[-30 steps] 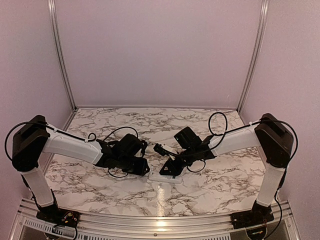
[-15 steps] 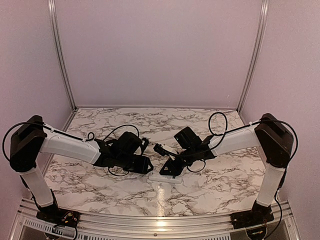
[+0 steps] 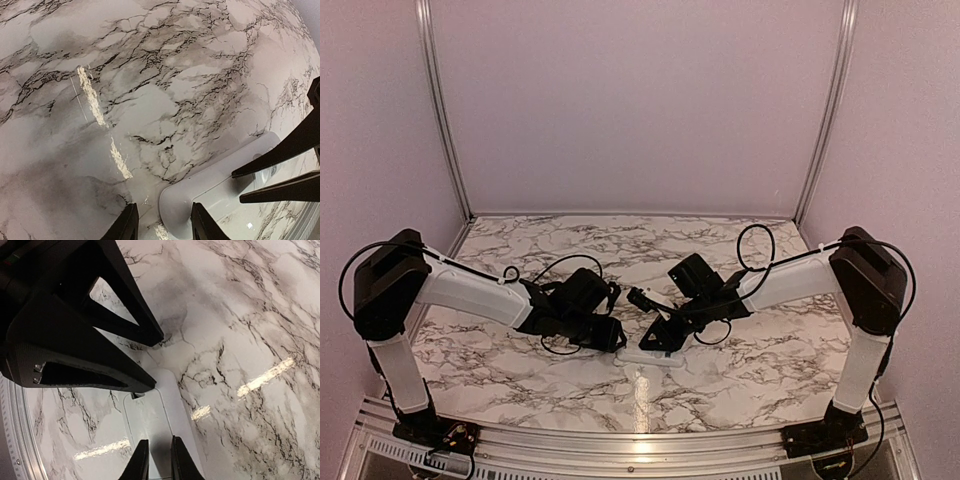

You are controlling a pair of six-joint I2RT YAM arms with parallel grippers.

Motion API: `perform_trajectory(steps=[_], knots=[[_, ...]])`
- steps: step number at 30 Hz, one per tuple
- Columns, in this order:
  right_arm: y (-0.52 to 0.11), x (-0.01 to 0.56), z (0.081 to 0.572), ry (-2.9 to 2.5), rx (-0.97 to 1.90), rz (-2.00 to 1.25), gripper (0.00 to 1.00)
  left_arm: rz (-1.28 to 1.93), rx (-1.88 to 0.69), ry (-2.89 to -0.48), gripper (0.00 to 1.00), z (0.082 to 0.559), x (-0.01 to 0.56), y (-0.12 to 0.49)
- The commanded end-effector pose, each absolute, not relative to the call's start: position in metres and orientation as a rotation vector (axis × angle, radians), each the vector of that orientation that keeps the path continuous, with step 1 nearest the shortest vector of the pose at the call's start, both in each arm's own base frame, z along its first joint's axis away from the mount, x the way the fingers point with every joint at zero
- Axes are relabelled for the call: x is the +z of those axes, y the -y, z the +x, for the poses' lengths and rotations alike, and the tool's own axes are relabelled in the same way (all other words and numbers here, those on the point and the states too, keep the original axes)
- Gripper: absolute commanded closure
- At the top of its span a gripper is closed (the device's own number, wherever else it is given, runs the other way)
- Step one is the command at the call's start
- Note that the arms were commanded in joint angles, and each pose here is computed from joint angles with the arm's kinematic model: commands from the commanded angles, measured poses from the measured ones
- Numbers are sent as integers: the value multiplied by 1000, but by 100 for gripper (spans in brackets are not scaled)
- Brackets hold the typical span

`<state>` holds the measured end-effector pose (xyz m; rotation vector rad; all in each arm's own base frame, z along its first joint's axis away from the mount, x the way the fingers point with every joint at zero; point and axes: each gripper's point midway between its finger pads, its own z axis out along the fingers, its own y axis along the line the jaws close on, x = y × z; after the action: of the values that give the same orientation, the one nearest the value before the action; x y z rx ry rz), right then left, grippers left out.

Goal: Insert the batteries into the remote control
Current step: Press the battery cover on the remote control.

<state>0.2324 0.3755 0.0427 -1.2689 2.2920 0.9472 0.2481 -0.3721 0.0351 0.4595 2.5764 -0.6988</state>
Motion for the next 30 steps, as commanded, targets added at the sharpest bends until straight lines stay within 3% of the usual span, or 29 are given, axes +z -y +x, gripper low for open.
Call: perform_trajectory(steps=[1, 13, 18, 24, 30], knots=[[-358, 14, 218, -2429, 890, -1299, 85, 489, -614, -2602, 62, 249, 25, 368], [-358, 15, 218, -2425, 890, -1300, 85, 476, -549, -2564, 61, 254, 36, 355], [-363, 30, 219, -2379, 924, -1294, 82, 473, -579, -2453, 38, 267, 69, 349], [-376, 88, 228, -2226, 986, -1262, 60, 564, -612, -2298, 2, 281, 112, 342], [-360, 151, 253, -2119, 907, -1103, 43, 862, -526, -2214, 1, 283, 124, 359]])
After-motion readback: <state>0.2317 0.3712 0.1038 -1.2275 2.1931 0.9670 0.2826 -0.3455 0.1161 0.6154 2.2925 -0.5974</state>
